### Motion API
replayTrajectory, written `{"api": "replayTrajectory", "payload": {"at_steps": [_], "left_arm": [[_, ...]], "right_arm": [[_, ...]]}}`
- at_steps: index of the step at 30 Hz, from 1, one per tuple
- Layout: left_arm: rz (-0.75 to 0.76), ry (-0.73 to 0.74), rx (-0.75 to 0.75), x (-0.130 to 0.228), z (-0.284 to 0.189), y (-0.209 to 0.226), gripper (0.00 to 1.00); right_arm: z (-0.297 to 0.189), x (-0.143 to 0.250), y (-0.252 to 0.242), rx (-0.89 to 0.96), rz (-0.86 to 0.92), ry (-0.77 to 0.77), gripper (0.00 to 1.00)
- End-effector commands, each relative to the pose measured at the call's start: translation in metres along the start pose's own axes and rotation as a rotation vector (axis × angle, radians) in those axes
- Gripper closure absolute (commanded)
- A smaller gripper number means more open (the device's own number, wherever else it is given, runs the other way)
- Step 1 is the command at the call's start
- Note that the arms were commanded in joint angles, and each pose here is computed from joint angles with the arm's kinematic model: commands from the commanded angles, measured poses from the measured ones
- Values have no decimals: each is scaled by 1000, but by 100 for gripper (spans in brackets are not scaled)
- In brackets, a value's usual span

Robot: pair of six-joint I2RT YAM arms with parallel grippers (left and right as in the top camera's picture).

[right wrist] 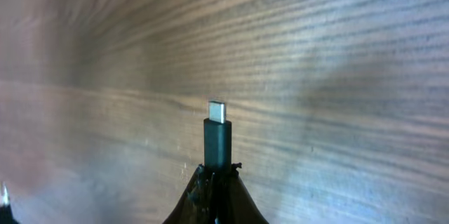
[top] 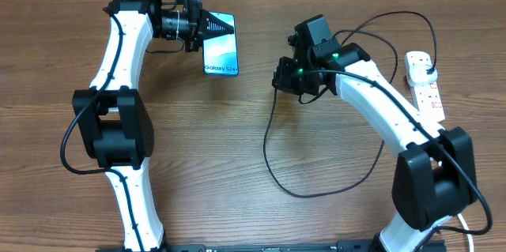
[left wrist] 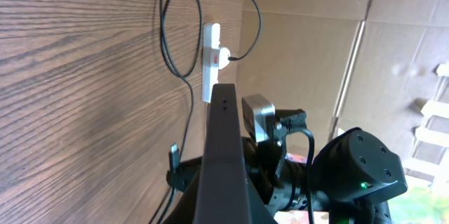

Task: Plug charger to phone and switch on socket
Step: 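Lift the USB-C plug with the right gripper toward the phone's bottom port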

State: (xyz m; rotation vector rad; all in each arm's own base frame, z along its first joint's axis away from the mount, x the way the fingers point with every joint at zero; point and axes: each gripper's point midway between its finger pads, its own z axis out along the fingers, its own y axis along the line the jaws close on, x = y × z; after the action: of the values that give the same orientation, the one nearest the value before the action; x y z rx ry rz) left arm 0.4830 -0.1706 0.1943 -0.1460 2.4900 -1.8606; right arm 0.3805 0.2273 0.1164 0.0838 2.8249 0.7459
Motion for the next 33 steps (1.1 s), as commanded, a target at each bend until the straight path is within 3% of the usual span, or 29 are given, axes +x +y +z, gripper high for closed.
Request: {"api": "replayTrajectory", "payload": {"at_steps": [1,16,25,33], "left_arm": [[75,22,94,8,-6,-35,96],[88,56,115,16,5,-41,96],[111,125,120,32,36,-51,96],[140,157,178,31,52,-73,96]], "right_arm": [[-28,1,21,-59,-107,-32,96],[-101,52,49,-99,-239,-197,96],[-87,91,74,-190,-187,-171,96],[-85,93,91,-241,-79,-186,96]]}}
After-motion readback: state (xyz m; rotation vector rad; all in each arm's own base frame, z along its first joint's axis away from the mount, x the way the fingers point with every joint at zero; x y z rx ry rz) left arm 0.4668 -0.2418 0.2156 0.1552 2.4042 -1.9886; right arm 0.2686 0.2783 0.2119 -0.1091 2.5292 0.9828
